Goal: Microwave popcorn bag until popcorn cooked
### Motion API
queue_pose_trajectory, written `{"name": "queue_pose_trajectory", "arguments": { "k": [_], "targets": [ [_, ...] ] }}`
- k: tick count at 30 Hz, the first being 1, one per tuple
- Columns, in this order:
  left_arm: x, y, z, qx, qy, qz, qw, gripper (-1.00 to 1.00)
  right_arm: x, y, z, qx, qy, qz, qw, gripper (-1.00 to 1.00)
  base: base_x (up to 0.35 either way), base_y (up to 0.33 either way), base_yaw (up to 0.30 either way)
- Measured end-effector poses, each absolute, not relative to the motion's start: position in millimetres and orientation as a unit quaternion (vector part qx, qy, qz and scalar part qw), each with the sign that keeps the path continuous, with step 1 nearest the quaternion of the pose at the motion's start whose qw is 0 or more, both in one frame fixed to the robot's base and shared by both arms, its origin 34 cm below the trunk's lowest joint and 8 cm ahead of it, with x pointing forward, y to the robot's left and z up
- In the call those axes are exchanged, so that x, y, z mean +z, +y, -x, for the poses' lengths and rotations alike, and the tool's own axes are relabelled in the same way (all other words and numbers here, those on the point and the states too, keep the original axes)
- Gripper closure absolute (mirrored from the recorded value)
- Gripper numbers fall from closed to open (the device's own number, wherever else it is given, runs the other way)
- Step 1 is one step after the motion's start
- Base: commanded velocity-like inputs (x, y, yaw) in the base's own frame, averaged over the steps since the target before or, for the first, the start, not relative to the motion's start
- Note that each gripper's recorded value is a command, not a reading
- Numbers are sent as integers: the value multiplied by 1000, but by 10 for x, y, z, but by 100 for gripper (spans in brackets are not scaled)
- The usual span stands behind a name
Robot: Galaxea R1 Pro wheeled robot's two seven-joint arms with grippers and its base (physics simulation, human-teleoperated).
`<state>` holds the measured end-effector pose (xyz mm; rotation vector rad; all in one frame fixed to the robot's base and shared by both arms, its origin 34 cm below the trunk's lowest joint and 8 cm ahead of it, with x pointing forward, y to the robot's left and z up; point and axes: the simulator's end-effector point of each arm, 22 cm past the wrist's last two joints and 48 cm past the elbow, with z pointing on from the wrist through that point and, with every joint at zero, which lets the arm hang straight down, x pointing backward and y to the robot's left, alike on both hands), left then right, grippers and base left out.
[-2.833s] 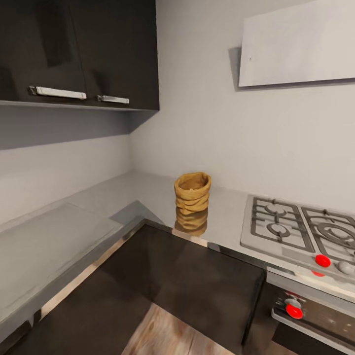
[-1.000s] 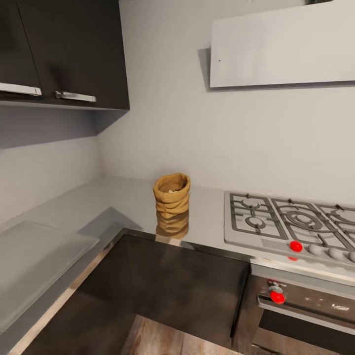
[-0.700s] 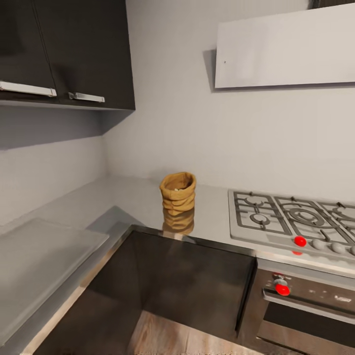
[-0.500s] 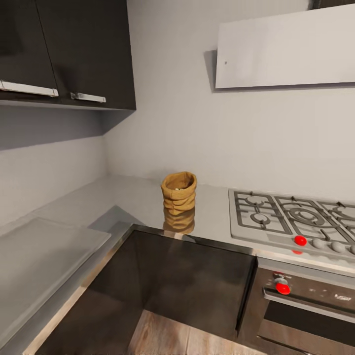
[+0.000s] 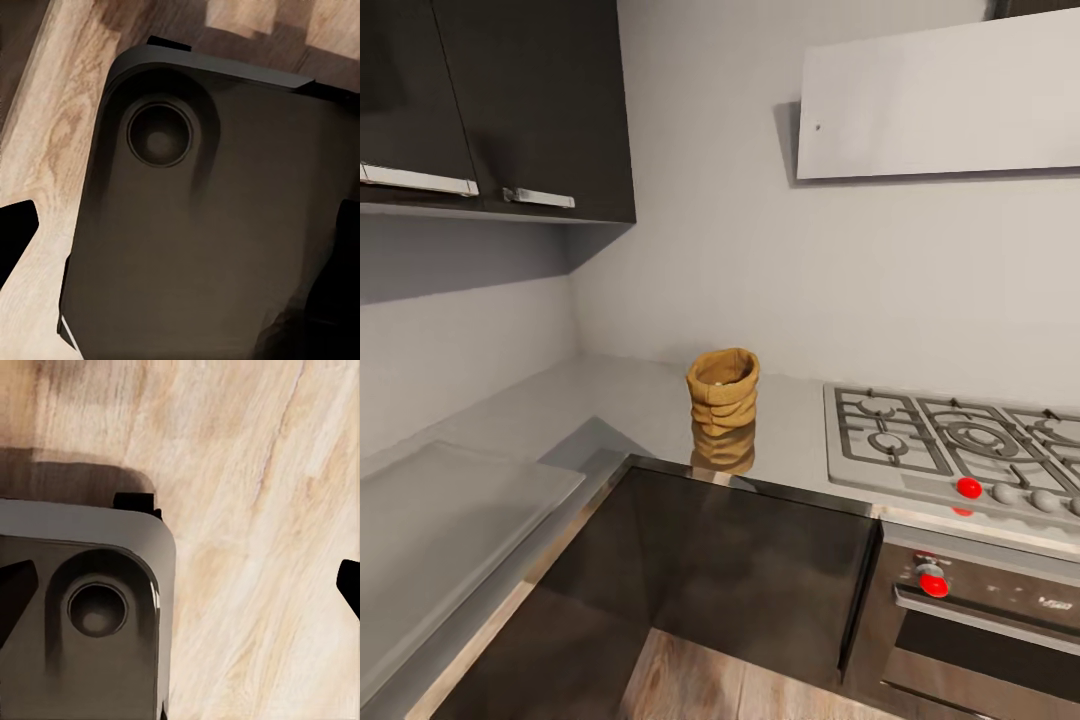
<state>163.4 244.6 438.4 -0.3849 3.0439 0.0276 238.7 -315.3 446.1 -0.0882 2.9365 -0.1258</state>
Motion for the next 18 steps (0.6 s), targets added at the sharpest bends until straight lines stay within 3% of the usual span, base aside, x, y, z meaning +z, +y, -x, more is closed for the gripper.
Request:
{"name": "queue_pose_trajectory", "arguments": {
  "k": [2, 3, 6, 10, 18],
  "targets": [
    [4384, 2447, -1634, 9, 991, 126, 37, -100, 4459, -3070, -2429, -36, 993, 39, 103, -100, 0, 0, 0],
    [4384, 2449, -1636, 10, 991, 126, 37, -100, 4523, -2825, -2859, -27, 986, 75, 144, -100, 0, 0, 0],
    [4384, 2450, -1633, 10, 991, 126, 37, -100, 4650, -2561, -3347, -26, 978, 115, 170, -100, 0, 0, 0],
    [4384, 2450, -1630, 10, 991, 126, 36, -100, 5090, -2375, -4146, -42, 978, 109, 173, -100, 0, 0, 0],
    [4384, 2452, -1633, 10, 991, 126, 37, -100, 6216, -2032, -4996, -18, 974, 123, 189, -100, 0, 0, 0]
  ]
}}
